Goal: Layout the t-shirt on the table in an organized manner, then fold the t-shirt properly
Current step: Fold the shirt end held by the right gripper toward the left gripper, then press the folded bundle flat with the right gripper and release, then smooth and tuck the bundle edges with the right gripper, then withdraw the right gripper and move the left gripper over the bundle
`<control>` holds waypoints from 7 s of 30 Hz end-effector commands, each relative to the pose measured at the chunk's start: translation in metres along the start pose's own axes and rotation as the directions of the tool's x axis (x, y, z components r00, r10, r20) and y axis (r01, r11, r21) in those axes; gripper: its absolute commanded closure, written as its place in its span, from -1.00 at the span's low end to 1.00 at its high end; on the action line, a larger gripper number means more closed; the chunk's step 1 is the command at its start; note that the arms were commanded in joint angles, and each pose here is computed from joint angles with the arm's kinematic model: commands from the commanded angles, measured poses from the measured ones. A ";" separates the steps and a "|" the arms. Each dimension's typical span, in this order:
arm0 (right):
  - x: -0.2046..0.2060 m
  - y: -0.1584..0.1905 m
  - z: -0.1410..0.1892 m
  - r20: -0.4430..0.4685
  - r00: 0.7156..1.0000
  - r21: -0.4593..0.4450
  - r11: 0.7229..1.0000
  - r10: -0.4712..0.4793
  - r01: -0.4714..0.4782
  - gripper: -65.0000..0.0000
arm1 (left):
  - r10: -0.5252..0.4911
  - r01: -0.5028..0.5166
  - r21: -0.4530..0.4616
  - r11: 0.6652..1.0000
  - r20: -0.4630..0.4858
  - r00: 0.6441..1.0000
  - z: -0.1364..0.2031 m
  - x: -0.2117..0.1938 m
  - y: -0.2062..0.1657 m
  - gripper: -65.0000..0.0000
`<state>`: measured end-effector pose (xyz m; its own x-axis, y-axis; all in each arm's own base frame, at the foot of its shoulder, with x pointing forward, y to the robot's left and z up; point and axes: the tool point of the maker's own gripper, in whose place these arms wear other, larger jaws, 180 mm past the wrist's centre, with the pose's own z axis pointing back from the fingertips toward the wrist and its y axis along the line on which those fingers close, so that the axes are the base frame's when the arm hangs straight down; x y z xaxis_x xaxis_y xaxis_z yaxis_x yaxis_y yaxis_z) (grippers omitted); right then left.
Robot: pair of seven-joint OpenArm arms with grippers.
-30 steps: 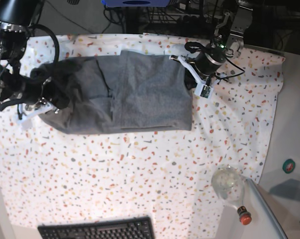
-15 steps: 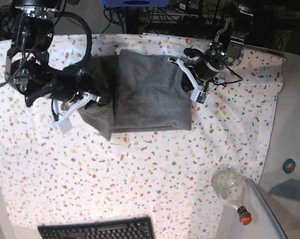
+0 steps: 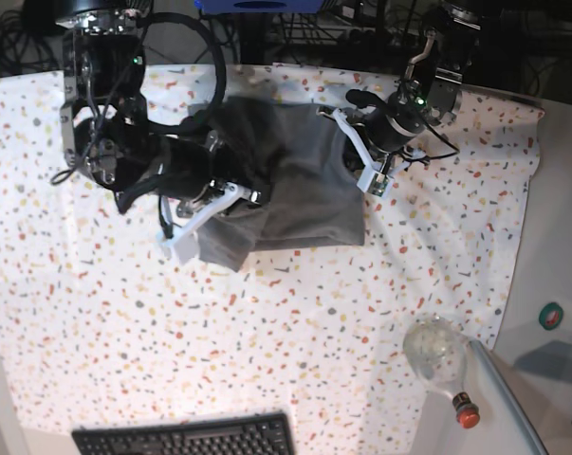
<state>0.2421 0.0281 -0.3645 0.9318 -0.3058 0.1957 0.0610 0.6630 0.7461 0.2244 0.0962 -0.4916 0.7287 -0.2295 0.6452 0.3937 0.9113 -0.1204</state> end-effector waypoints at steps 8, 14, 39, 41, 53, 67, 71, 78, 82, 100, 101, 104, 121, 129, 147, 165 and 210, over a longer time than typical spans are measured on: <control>0.015 -0.014 -0.029 0.009 0.998 -0.048 0.997 0.066 -0.065 1.00 | -0.008 0.006 -0.053 0.999 -0.053 0.999 0.002 -0.014 -0.014 1.00; 0.009 -0.004 -0.041 -0.002 0.994 -0.079 0.991 0.106 -0.106 1.00 | -0.008 0.005 -0.051 0.999 -0.056 0.998 0.002 -0.016 -0.013 1.00; -0.012 -0.008 -0.065 -0.130 0.966 -0.128 0.963 0.223 -0.239 1.00 | -0.013 0.011 -0.036 0.999 -0.060 0.998 0.004 -0.017 -0.004 1.00; -0.013 -0.007 -0.066 -0.131 0.967 -0.122 0.964 0.220 -0.236 1.00 | -0.013 0.010 -0.036 0.999 -0.062 0.998 0.004 -0.017 -0.004 1.00; -0.014 -0.006 -0.067 -0.130 0.967 -0.121 0.965 0.219 -0.234 0.52 | 0.076 -0.072 0.213 0.974 -0.011 0.997 0.073 -0.015 0.086 1.00; -0.040 0.017 -0.085 -0.219 0.916 -0.076 0.930 0.335 -0.358 0.37 | 0.345 -0.286 0.640 0.714 0.034 0.938 0.205 -0.070 0.232 1.00; -0.048 0.027 -0.089 -0.241 0.895 -0.053 0.915 0.376 -0.399 0.37 | 0.360 -0.298 0.660 0.690 0.045 0.932 0.214 -0.075 0.239 1.00; -0.066 0.081 -0.077 -0.245 0.825 0.082 0.859 0.509 -0.506 0.38 | 0.365 -0.302 0.661 0.687 0.046 0.930 0.214 -0.076 0.240 1.00; -0.046 0.097 -0.031 -0.115 0.840 0.123 0.846 0.531 -0.518 0.38 | 0.398 -0.324 0.673 0.665 0.048 0.916 0.216 -0.087 0.248 1.00; 0.043 -0.081 0.000 0.102 0.981 -0.353 0.928 0.167 -0.121 1.00 | 0.499 -0.414 0.727 0.548 0.113 0.859 0.243 -0.119 0.271 1.00; 0.042 -0.076 -0.001 0.102 0.979 -0.343 0.930 0.177 -0.133 1.00 | 0.500 -0.415 0.727 0.548 0.113 0.859 0.243 -0.120 0.271 1.00; 0.030 -0.068 -0.007 0.065 0.977 -0.327 0.929 0.205 -0.174 1.00 | 0.501 -0.414 0.728 0.546 0.112 0.858 0.244 -0.121 0.271 1.00; 0.000 -0.022 -0.065 -0.043 0.977 -0.241 0.946 0.211 -0.215 1.00 | 0.502 -0.414 0.729 0.545 0.112 0.858 0.245 -0.121 0.271 1.00; -0.003 0.020 -0.103 -0.082 0.953 -0.197 0.932 0.293 -0.304 1.00 | 0.500 -0.414 0.729 0.545 0.113 0.859 0.245 -0.120 0.272 1.00; 0.017 0.021 -0.087 -0.073 0.930 -0.323 0.874 0.360 -0.363 1.00 | 0.496 -0.411 0.728 0.549 0.112 0.861 0.244 -0.119 0.272 1.00; 0.002 0.054 -0.091 -0.065 0.897 -0.271 0.858 0.437 -0.437 1.00 | 0.497 -0.412 0.731 0.544 0.115 0.860 0.246 -0.119 0.273 1.00; 0.034 -0.088 0.026 0.082 0.966 -0.492 0.853 0.244 -0.174 1.00 | 0.302 -0.313 0.121 0.942 0.103 0.948 0.143 -0.004 0.105 -0.06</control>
<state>0.2502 -0.0584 -0.4163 0.9017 -0.1934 0.3868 0.0835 0.9555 0.2830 0.1834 0.2353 -0.4020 0.7544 0.1076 0.6475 0.0758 0.9656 -0.2488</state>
